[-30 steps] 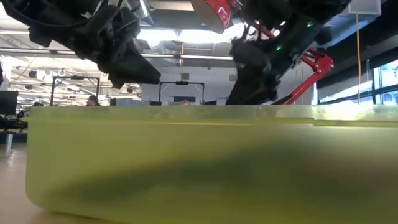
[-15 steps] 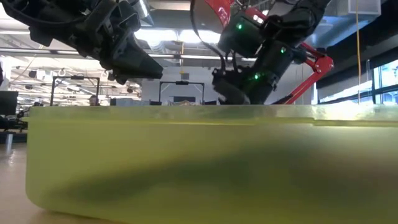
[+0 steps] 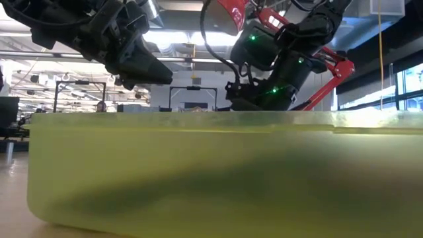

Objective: Pick & place school supplies into a supply box
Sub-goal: Put the black pen into the yellow supply box

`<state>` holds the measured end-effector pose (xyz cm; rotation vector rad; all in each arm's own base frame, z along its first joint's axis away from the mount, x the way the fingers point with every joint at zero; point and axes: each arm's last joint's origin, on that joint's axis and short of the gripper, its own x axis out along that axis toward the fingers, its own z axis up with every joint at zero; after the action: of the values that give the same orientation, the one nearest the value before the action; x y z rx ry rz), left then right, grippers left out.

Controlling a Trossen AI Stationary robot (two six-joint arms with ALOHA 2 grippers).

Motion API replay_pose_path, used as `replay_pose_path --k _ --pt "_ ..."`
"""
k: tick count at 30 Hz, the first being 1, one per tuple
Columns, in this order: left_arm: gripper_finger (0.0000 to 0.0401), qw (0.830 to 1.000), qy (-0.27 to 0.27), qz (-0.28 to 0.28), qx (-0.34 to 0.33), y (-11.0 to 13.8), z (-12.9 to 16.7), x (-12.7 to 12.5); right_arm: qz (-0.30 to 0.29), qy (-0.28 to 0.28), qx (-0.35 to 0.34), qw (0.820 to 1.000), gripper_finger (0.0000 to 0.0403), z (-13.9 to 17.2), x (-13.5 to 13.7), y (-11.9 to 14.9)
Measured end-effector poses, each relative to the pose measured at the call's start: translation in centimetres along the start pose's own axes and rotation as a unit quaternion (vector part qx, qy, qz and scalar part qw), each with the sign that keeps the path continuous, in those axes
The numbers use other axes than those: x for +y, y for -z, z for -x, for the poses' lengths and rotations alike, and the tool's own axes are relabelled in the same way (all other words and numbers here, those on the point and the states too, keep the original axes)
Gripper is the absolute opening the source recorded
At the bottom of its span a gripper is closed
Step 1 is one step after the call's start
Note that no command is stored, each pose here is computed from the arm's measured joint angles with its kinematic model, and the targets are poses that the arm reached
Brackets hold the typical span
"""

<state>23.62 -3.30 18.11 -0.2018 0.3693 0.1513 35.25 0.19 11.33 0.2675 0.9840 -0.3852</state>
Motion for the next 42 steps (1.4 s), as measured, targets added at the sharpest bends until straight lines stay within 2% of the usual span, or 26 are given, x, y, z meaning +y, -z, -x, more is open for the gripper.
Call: replay_pose_path --k 12,20,29,32,36,39,42 --pt "0.0089 1.0 0.0 0.0 0.0 0.0 0.0 0.0 0.011 -0.012 0.019 1.0 0.0057 -0.5 0.0 0.4" --pt "0.0091 1.0 0.0 0.0 0.0 0.0 0.0 0.0 0.015 -0.011 0.012 1.0 0.0053 0.4 0.0 0.1" --pt "0.0087 1.0 -0.002 -0.001 0.005 0.1 0.0 0.0 0.048 -0.033 -0.01 0.998 0.005 5.2 0.9 -0.5" --pt "0.0089 1.0 -0.003 -0.003 0.01 0.2 0.0 0.1 0.073 -0.06 -0.028 0.995 0.005 7.7 2.3 -0.2" --pt "0.009 1.0 -0.005 -0.004 0.014 0.3 0.0 0.1 0.12 -0.139 -0.044 0.982 0.005 10.8 5.0 0.8" --pt "0.0088 1.0 -0.004 -0.004 0.014 0.3 0.0 0.1 0.15 -0.202 -0.034 0.967 0.005 12.5 7.6 2.5" --pt "0.0087 1.0 -0.005 -0.004 0.014 0.3 0.0 0.1 0.172 -0.236 -0.024 0.956 0.005 13.3 10.0 4.6"
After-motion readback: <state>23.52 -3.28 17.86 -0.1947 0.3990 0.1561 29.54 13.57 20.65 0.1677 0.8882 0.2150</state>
